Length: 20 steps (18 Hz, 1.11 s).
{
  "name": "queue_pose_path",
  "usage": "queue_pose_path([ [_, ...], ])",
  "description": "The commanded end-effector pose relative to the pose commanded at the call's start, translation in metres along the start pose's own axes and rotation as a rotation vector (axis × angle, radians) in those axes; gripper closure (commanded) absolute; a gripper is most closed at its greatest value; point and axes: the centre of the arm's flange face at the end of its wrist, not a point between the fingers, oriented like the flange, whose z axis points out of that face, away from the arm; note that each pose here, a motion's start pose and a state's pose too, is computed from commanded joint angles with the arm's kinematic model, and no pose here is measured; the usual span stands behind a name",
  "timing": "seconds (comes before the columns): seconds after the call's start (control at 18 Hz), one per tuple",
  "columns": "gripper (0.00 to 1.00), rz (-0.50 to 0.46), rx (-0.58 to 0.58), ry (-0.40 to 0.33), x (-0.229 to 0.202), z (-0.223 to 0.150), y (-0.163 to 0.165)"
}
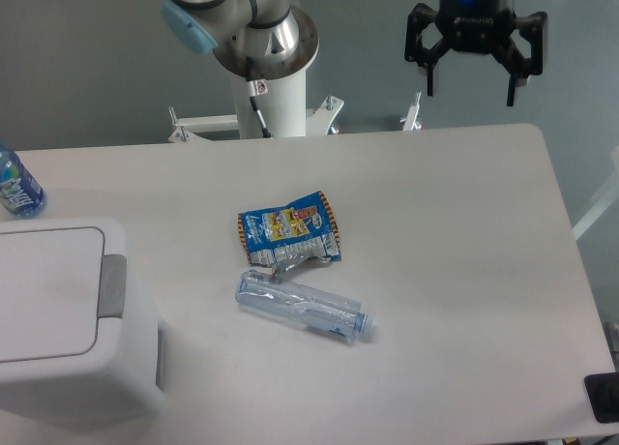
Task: Open the trash can
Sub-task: 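Move the open gripper toward the white trash can lid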
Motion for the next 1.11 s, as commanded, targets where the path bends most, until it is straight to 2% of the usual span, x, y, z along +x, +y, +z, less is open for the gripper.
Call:
queue_pose_path([
  [0.39,0.0,-0.009,0.008,0.003,0.002,0.0,-0.002],
  [0.5,0.0,-0.067,0.009,0.014,0.007,0.004,-0.005],
  [0.72,0.0,-0.208,0.041,0.025,0.027,0.012,-0.036],
  [1.0,0.0,-0.405,0.14,-0.007,0.071,0.022,-0.091],
  [1.11,0.0,-0.439,0.168,0.007,0.092,0.03,-0.115],
])
